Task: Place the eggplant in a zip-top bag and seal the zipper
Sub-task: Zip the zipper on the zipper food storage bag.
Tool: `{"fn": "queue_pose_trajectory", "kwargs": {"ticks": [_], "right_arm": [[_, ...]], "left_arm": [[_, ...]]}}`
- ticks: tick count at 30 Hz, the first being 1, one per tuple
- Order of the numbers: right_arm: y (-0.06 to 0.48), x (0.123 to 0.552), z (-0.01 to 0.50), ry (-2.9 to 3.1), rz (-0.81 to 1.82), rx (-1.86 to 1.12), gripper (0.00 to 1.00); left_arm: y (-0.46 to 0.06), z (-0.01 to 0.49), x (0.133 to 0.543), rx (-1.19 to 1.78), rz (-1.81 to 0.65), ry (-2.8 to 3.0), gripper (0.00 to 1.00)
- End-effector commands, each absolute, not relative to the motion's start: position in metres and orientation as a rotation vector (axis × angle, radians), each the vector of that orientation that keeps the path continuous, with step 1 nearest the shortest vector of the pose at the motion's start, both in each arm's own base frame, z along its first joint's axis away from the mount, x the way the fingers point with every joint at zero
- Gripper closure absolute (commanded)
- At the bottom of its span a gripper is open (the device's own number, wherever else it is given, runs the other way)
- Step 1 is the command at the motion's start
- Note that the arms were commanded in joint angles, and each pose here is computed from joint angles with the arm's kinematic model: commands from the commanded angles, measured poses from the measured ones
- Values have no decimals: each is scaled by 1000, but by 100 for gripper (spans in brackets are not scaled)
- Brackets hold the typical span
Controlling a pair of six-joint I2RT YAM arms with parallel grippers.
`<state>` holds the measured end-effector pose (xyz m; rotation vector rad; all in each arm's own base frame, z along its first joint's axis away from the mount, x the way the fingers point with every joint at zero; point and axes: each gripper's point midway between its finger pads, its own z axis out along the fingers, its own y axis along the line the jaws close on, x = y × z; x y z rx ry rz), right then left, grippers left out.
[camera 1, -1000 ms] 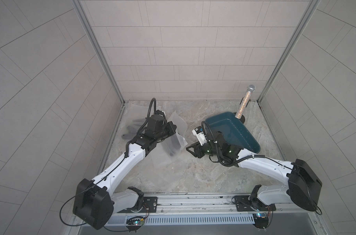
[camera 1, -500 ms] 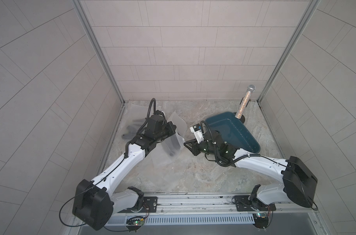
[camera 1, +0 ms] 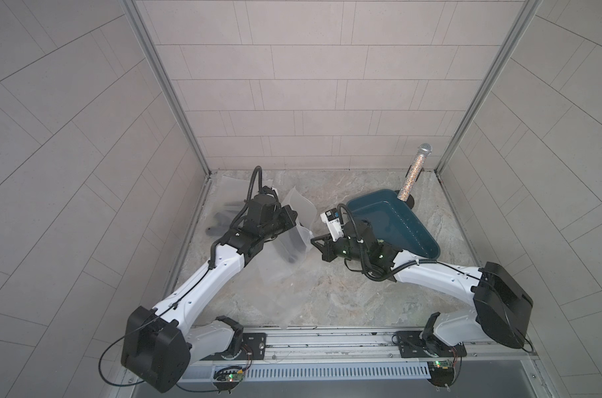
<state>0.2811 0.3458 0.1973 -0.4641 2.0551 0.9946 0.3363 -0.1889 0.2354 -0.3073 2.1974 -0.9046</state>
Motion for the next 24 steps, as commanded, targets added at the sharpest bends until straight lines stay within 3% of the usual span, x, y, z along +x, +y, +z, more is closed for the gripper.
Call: {"fn": "queue_pose_trajectory", "kwargs": {"ticks": [1,15,19,24], "right_arm": [[344,287,213,2013,974,-441,100],[270,300,273,2061,422,-650,100],[271,302,289,2015,400,-688,100],[270,302,287,2001,382,-710,100]], "left_arm": [[-185,243,333,-303,-907,2171,100],[-175,269,323,-163,-821,2111,92],[-178,290,316,-88,-845,2056,75],[-176,317,302,93,-789,1966,71]]}}
